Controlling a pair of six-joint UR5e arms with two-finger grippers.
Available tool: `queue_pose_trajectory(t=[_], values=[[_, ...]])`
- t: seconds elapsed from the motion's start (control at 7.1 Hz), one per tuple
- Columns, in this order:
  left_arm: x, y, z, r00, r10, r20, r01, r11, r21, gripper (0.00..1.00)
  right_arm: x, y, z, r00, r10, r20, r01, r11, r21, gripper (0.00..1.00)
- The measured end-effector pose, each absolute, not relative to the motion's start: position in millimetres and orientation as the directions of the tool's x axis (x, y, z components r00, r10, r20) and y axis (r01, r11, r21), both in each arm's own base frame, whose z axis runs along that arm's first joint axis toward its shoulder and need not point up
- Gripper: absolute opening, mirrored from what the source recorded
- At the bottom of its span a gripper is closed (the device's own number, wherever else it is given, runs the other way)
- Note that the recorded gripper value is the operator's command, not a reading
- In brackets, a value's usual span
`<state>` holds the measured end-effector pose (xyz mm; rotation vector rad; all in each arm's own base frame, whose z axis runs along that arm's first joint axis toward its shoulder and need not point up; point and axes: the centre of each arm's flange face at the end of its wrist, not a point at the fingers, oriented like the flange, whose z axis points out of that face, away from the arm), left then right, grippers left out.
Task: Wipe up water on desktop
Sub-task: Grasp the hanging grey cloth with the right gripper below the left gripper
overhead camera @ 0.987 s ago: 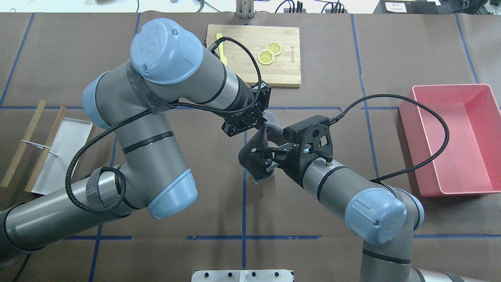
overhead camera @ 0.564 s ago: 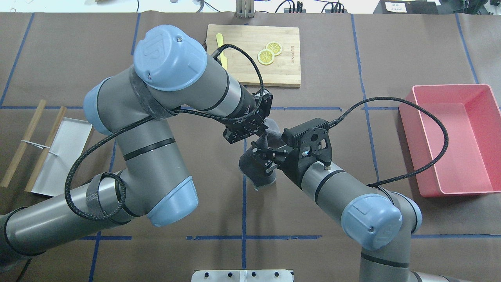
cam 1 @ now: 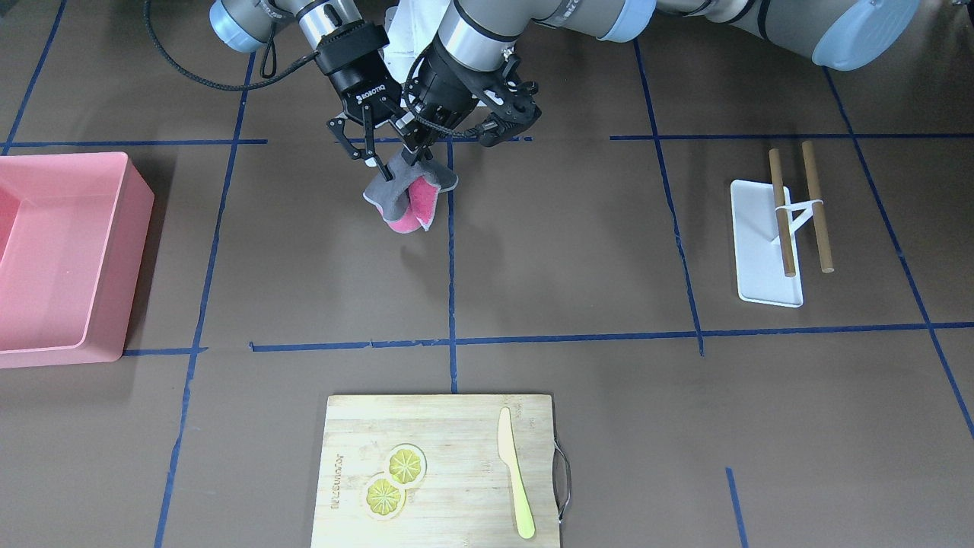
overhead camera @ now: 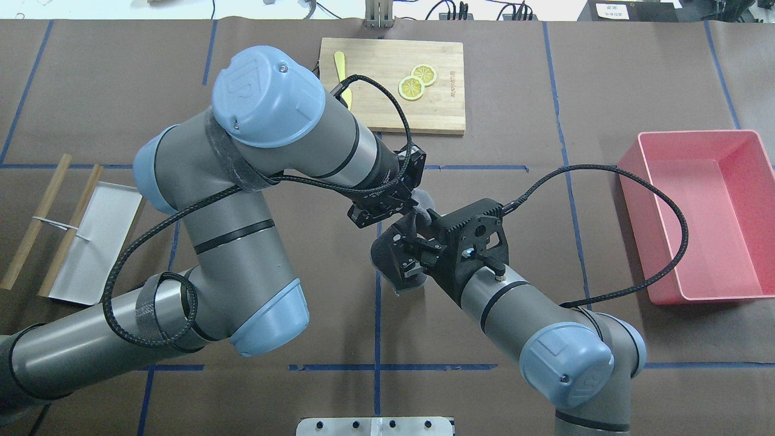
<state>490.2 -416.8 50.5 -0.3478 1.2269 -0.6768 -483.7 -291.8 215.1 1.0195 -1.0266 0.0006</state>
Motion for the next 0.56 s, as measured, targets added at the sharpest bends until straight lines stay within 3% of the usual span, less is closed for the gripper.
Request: queue_pose_trajectory(t=[0.28,0.56], values=[[490.4,-416.1,50.3,0.178,-0.642,-0.746,0.284,0.759,-0.585,0.19,-487.4,-282.5,217.1,0.573,-0.431,0.697,-0.445,0.55,0.706,0.0],[489.7,-416.2,51.6,0.18,-0.637,-0.749,0.284,0.763,-0.581,0.7,-490.8,-274.0,217.8,0.586,-0.424,0.691,-0.453,0.536,0.713,0.0]])
